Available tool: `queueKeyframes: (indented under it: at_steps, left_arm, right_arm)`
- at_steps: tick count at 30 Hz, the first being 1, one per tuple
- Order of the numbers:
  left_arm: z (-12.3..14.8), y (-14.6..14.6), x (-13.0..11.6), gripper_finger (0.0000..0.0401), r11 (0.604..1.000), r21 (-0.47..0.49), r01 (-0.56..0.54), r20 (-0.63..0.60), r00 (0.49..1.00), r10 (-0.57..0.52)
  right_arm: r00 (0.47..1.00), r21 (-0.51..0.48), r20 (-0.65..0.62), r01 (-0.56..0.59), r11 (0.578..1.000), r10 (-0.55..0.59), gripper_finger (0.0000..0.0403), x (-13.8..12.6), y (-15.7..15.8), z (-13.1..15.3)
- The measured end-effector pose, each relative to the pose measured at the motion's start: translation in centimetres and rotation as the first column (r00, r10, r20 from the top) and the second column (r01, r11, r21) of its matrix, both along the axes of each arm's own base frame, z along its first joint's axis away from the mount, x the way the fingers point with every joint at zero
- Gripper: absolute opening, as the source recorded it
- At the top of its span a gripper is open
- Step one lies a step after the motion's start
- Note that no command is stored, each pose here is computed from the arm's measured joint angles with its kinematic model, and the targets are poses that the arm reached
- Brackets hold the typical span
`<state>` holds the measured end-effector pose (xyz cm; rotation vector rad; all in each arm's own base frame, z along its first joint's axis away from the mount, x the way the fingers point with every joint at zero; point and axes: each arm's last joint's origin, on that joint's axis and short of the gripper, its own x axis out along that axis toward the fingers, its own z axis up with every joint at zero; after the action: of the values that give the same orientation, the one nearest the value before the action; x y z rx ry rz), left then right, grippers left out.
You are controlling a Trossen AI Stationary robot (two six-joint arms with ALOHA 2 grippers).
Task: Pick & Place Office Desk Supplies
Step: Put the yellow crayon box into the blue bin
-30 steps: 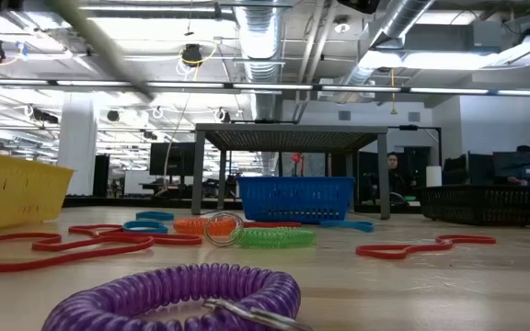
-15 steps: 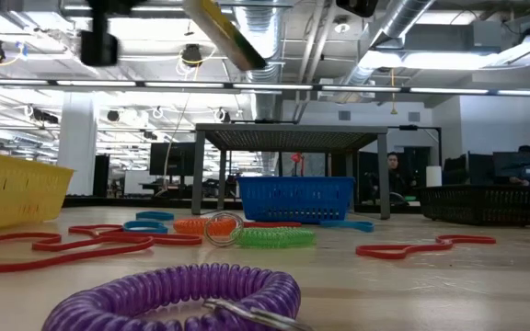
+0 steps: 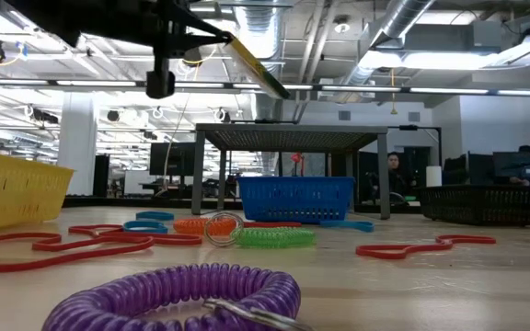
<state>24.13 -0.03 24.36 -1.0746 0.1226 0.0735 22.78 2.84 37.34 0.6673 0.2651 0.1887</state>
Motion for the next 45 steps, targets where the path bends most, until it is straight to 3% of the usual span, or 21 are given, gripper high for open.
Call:
queueKeyframes:
  at_steps: [6, 11, 19, 25, 37, 45]
  left_arm:
    - [-0.1, 1.9, 0.0, 0.0000, 0.997, 0.001, 0.073, -0.003, 0.997, -0.073]
    - [-1.1, 2.7, 1.0, 0.0000, 0.991, -0.006, 0.131, -0.049, 0.990, -0.131]
    - [-2.0, 4.0, 5.2, 0.0000, 0.967, -0.004, 0.256, -0.108, 0.961, -0.255]
    - [-3.0, 5.2, 7.2, 0.0000, 0.952, -0.004, 0.306, -0.135, 0.943, -0.304]
    - [-5.3, 7.1, 8.7, 0.0000, 0.958, -0.040, 0.285, -0.197, 0.938, -0.287]
    - [-6.7, 7.4, 8.1, 0.0000, 0.970, -0.073, 0.233, -0.332, 0.911, -0.244]
  right_arm:
    - [0.994, -0.043, -0.041, 0.100, 0.994, -0.101, 0.0131, -3.4, -0.7, 0.7]
    - [0.976, -0.095, -0.147, 0.146, 0.985, -0.159, 0.0131, -5.4, -1.0, 0.0]
    - [0.936, -0.128, -0.309, 0.137, 0.982, -0.171, 0.0131, -6.2, -0.9, -1.5]
    - [0.922, -0.114, -0.343, 0.147, 0.983, -0.178, 0.0131, -6.4, -1.0, -1.7]
    - [0.916, -0.138, -0.348, 0.158, 0.978, -0.198, 0.0131, -6.5, -0.6, -1.8]
    - [0.920, -0.129, -0.338, 0.164, 0.978, -0.199, 0.0131, -6.5, -0.5, -1.7]
